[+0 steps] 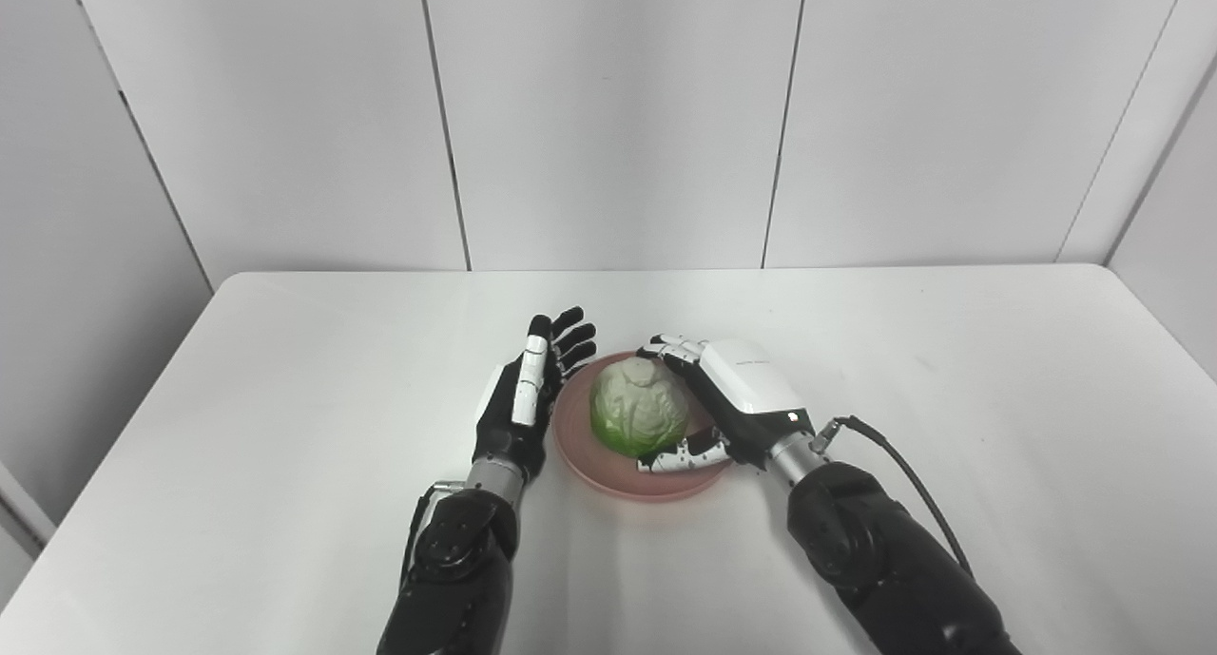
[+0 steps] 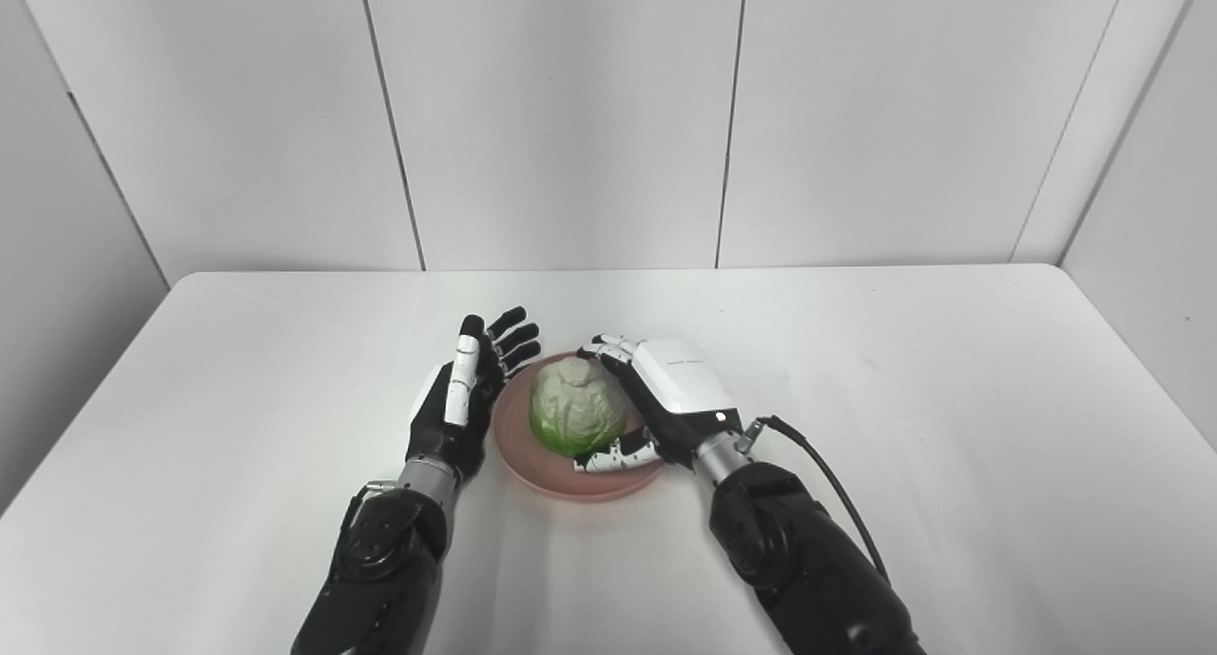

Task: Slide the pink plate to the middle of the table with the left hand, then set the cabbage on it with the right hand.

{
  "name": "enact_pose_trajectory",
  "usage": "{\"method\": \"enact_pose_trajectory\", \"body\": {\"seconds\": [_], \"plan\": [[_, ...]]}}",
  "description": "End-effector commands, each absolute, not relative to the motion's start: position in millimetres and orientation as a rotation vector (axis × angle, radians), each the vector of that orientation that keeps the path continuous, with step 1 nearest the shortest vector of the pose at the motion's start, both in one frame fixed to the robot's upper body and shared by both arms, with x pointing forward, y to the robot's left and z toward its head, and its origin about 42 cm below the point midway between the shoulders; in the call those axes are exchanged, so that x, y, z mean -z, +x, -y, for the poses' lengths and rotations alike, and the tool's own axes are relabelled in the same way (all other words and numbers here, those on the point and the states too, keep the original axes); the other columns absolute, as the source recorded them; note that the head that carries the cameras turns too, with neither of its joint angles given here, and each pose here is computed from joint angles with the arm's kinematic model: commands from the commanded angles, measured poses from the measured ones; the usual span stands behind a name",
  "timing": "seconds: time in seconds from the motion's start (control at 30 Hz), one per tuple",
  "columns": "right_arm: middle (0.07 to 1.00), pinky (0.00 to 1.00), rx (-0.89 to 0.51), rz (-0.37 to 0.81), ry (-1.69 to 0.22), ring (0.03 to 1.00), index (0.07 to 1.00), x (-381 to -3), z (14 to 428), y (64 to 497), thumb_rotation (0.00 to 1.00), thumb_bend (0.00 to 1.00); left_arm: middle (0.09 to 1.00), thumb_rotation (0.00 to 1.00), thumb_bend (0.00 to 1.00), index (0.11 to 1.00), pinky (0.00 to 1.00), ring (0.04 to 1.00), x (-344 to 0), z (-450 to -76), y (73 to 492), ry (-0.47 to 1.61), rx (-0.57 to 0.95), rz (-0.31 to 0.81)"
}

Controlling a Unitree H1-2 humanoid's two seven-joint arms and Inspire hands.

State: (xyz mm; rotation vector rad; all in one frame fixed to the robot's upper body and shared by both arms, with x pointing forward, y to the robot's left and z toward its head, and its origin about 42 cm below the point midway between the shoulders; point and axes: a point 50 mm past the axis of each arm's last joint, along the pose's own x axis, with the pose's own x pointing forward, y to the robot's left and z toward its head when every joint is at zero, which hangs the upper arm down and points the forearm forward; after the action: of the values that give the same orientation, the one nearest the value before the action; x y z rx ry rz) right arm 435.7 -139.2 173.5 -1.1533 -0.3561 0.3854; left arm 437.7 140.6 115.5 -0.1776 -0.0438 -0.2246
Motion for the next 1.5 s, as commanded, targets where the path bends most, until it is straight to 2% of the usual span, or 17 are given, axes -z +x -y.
{"method": "enact_pose_trajectory", "body": {"seconds": [0.0,0.17,0.33,0.47,0.5,0.53,0.6,0.67,0.7,0.77,0.83,0.97,1.0,1.17,1.3,1.47], "plan": [[0.987,0.98,-0.351,0.414,-1.148,0.991,0.912,-202.7,136.5,442.6,0.42,0.72,0.852,1.00,0.80,0.834,0.83,0.858,-97.4,-137.6,427.2,-0.199,0.223,0.008],[1.000,1.00,-0.365,0.421,-1.135,1.000,0.946,-205.9,138.0,440.7,0.39,0.75,0.844,0.99,0.80,0.826,0.83,0.854,-97.0,-138.1,427.2,-0.212,0.215,0.003],[1.000,1.00,-0.343,0.442,-1.036,1.000,0.998,-208.6,144.5,435.5,0.38,0.81,0.846,0.99,0.81,0.825,0.85,0.859,-96.6,-139.5,427.1,-0.207,0.209,0.000],[1.000,0.96,-0.279,0.411,-0.848,1.000,1.000,-201.6,158.0,429.2,0.41,0.87,0.841,0.99,0.81,0.820,0.84,0.857,-97.3,-141.7,427.5,-0.210,0.207,0.004],[1.000,0.86,-0.267,0.397,-0.804,1.000,1.000,-199.9,159.9,428.2,0.44,0.91,0.848,0.99,0.81,0.826,0.86,0.864,-97.4,-142.1,427.3,-0.207,0.207,0.004],[1.000,0.83,-0.243,0.377,-0.745,1.000,1.000,-196.5,162.8,426.5,0.45,0.93,0.851,1.00,0.81,0.829,0.87,0.866,-97.6,-142.1,426.7,-0.205,0.205,0.007],[1.000,0.68,-0.212,0.356,-0.681,0.947,1.000,-192.4,165.8,424.5,0.51,0.97,0.872,1.00,0.81,0.846,0.92,0.894,-97.8,-142.2,426.0,-0.204,0.203,0.010],[1.000,0.65,-0.199,0.351,-0.660,0.937,1.000,-191.1,166.4,423.8,0.55,0.99,0.877,1.00,0.81,0.852,0.94,0.902,-97.9,-142.5,425.9,-0.205,0.203,0.011],[1.000,0.64,-0.180,0.347,-0.583,0.935,1.000,-187.9,168.0,423.4,0.55,1.00,0.879,1.00,0.81,0.854,0.94,0.903,-98.2,-141.8,425.7,-0.210,0.196,0.018],[1.000,0.85,-0.153,0.324,-0.442,0.983,1.000,-181.9,171.6,423.0,0.69,0.93,0.922,1.00,0.80,0.899,0.98,0.958,-98.2,-141.3,425.1,-0.211,0.192,0.028],[1.000,0.93,-0.148,0.313,-0.391,0.997,1.000,-179.4,173.9,423.2,0.78,0.87,0.964,1.00,0.80,0.935,1.00,0.991,-98.6,-141.0,424.5,-0.197,0.192,0.033],[1.000,0.95,-0.147,0.309,-0.392,0.999,1.000,-172.2,172.9,420.3,0.81,0.84,0.996,1.00,0.83,0.989,1.00,1.000,-99.4,-140.2,424.5,-0.174,0.194,0.025],[1.000,0.97,-0.147,0.298,-0.373,1.000,1.000,-169.5,172.1,419.0,0.86,0.81,0.999,1.00,0.84,0.997,1.00,1.000,-99.1,-140.4,424.8,-0.167,0.194,0.026],[1.000,1.00,-0.160,0.257,-0.275,1.000,1.000,-162.1,168.4,417.9,0.95,0.77,1.000,1.00,0.85,1.000,1.00,1.000,-98.0,-141.4,425.2,-0.145,0.205,0.038],[1.000,1.00,-0.165,0.218,-0.180,1.000,1.000,-159.5,165.4,418.8,0.98,0.75,1.000,1.00,0.81,1.000,1.00,1.000,-97.2,-142.4,425.1,-0.120,0.208,0.044],[1.000,1.00,-0.173,0.210,-0.121,1.000,1.000,-156.4,163.6,420.6,1.00,0.75,1.000,1.00,0.83,1.000,1.00,1.000,-97.0,-142.8,424.0,-0.111,0.216,0.030]]}}
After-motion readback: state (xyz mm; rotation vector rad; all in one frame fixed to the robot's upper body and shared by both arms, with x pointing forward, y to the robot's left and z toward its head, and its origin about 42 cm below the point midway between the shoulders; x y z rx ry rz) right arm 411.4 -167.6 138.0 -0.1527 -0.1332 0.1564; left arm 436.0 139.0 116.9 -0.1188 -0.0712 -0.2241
